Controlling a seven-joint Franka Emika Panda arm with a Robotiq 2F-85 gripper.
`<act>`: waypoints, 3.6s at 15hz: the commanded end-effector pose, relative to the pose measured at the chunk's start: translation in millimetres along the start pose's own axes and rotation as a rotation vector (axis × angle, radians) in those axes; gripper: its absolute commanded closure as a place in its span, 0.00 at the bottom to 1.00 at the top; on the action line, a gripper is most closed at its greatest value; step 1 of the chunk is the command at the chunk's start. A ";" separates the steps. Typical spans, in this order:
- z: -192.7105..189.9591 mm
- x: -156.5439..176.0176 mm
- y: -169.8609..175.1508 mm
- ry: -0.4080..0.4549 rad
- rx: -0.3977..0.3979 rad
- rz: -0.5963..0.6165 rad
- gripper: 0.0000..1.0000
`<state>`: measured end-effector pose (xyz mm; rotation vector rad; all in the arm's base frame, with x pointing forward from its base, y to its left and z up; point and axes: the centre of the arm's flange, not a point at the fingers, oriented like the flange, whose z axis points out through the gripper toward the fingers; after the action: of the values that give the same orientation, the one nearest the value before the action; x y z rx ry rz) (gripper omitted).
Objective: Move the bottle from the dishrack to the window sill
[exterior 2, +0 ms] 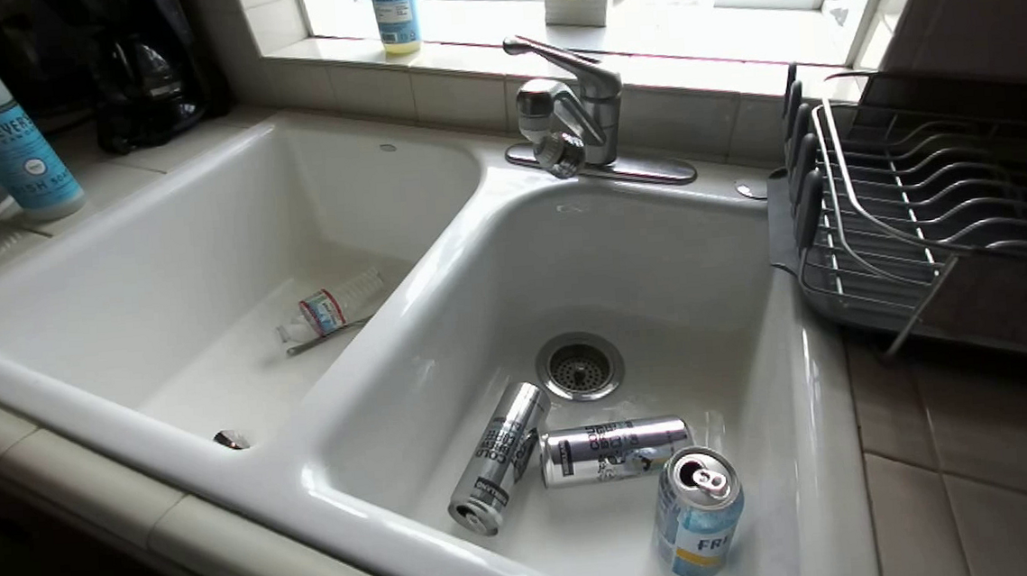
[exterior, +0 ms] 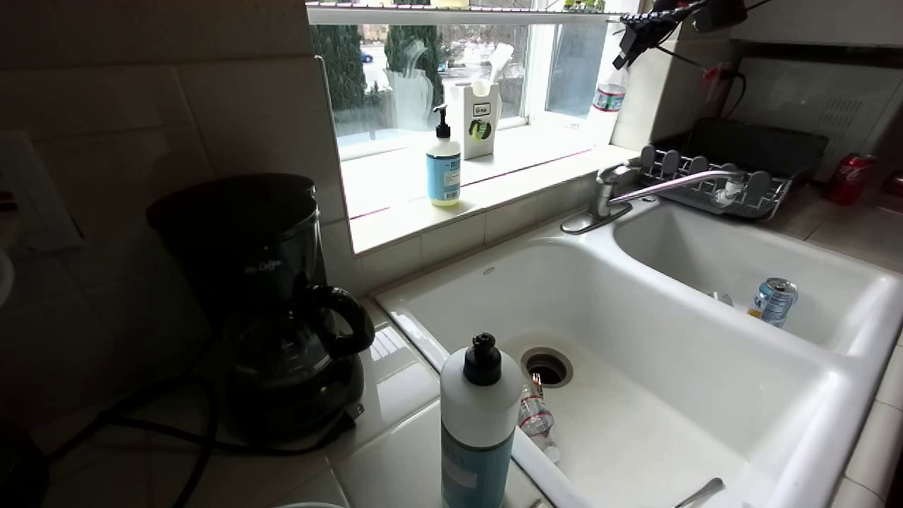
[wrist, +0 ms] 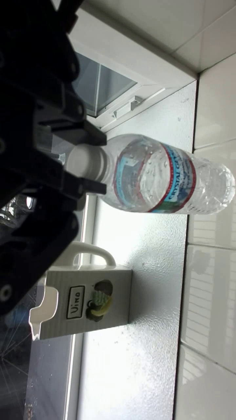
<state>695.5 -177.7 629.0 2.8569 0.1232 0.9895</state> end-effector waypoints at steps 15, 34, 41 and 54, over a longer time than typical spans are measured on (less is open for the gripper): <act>36.4 6.9 14.7 -0.069 0.063 -0.044 0.92; 45.9 8.3 12.8 -0.076 0.075 -0.045 0.63; 35.3 10.7 15.0 -0.059 0.068 -0.044 0.01; -101.8 -14.9 -4.2 -0.236 0.118 -0.109 0.00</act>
<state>665.5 -177.9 679.3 2.9845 0.2395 0.7587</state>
